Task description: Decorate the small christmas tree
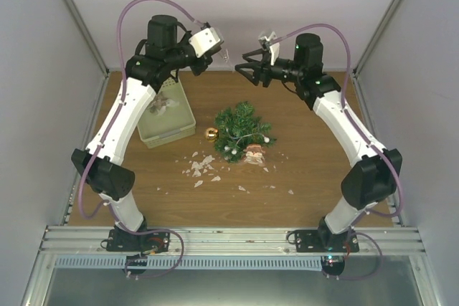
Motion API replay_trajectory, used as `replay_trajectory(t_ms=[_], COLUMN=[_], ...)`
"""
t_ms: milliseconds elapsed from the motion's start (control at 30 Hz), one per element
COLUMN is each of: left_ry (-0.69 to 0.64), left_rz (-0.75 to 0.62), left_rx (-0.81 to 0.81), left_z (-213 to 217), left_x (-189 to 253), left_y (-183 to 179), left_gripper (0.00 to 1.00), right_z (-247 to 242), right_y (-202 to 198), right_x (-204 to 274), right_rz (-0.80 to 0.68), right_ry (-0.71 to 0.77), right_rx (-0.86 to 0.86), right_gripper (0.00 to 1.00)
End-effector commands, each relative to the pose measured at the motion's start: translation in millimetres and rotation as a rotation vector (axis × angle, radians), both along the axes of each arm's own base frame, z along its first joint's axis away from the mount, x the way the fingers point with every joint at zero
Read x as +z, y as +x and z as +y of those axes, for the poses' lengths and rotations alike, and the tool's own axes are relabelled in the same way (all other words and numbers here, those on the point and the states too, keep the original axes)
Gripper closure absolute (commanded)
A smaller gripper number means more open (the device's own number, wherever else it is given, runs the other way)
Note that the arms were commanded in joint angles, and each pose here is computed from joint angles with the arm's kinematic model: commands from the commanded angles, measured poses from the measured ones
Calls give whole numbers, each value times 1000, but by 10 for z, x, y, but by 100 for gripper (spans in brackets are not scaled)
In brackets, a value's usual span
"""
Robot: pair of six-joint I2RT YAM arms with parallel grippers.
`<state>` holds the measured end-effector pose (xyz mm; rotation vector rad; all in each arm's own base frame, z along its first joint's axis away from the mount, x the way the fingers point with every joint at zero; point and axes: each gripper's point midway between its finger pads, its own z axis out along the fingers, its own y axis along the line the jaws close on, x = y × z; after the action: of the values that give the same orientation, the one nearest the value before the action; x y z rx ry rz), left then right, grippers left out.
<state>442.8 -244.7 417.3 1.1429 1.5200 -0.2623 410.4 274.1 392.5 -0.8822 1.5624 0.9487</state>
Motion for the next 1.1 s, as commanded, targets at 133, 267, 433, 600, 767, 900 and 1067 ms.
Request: replay_trajectory(t_ms=[133, 267, 433, 600, 767, 900, 1067], left_ry=[-61, -54, -48, -42, -19, -2, 14], left_rz=[-45, -14, 6, -3, -21, -27, -29], left_rx=[-68, -97, -108, -107, -92, -83, -73], left_z=[-233, -333, -401, -412, -381, -359, -343], left_x=[236, 148, 57, 48, 32, -5, -68], left_y=[-85, -145, -155, -169, -155, -142, -121], left_gripper=[100, 100, 100, 100, 100, 100, 100], right_z=[274, 364, 441, 469, 459, 443, 441], right_y=[-78, -67, 5, 71, 107, 110, 99], right_x=[103, 139, 111, 51, 16, 28, 10], right_rz=[-94, -99, -84, -68, -61, -58, -75], right_ry=[6, 15, 11, 2, -11, -14, -30], right_rx=[121, 157, 172, 174, 149, 139, 141], right_gripper=[44, 49, 58, 67, 65, 63, 63])
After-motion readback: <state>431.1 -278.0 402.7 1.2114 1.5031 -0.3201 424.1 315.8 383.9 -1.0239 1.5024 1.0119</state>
